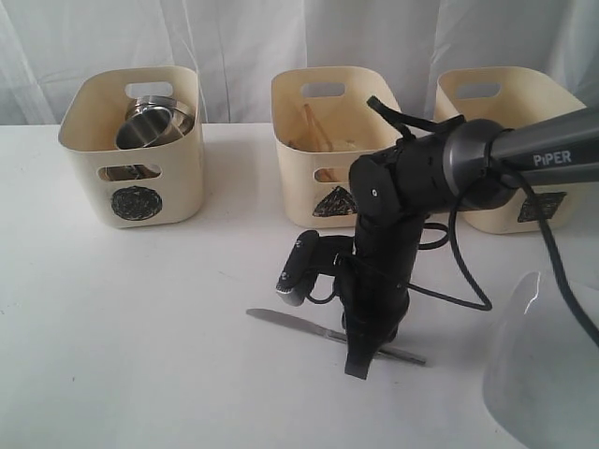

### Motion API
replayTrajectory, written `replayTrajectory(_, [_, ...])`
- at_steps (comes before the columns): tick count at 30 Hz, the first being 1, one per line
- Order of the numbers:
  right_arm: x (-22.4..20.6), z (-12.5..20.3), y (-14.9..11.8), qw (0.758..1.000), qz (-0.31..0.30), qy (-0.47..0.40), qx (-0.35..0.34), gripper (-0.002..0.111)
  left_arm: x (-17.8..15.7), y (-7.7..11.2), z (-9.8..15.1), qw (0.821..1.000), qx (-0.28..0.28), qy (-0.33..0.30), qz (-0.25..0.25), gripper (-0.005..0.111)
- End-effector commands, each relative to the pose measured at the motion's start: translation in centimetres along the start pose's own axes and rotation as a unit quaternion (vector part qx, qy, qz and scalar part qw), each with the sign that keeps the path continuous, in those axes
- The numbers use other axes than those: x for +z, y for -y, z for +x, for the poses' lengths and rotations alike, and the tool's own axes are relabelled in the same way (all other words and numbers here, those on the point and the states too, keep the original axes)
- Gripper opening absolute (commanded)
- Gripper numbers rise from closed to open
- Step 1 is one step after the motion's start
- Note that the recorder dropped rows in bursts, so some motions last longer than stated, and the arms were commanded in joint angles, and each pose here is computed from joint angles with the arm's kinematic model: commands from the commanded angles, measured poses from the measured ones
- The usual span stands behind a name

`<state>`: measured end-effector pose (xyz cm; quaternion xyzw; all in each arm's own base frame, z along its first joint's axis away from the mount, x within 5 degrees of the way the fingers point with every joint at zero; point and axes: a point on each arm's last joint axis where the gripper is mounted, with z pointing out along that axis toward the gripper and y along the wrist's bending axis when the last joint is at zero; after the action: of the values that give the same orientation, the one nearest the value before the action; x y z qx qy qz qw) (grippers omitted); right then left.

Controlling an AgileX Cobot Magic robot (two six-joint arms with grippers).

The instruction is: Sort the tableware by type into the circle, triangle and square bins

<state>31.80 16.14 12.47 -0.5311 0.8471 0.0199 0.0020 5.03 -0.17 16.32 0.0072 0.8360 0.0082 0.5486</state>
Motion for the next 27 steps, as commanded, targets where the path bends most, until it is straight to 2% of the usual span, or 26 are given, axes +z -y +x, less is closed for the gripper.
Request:
replayTrajectory(1, [1.7, 0.1, -0.8, 0.999, -0.036, 0.009, 0.036, 0.000, 0.0, 0.0, 0.1, 1.000, -0.006, 0.000, 0.000, 0.000])
replayTrajectory(6, [1.0, -0.1, -0.9, 0.998, -0.035, 0.026, 0.044, 0.000, 0.0, 0.0, 0.1, 1.000, -0.006, 0.000, 0.000, 0.000])
replayTrajectory(17, [-0.2, -1.3, 0.1, 0.993, 0.029, 0.104, 0.045, 0.000, 0.0, 0.0, 0.1, 1.000, -0.006, 0.000, 0.000, 0.000])
replayTrajectory(23, [-0.1, -1.2, 0.0, 0.994, 0.021, 0.096, 0.046, 0.000, 0.0, 0.0, 0.1, 1.000, -0.006, 0.000, 0.000, 0.000])
replayTrajectory(27, [-1.5, -1.3, -0.3, 0.991, 0.014, 0.116, 0.072, 0.000, 0.0, 0.0, 0.1, 1.000, -0.006, 0.000, 0.000, 0.000])
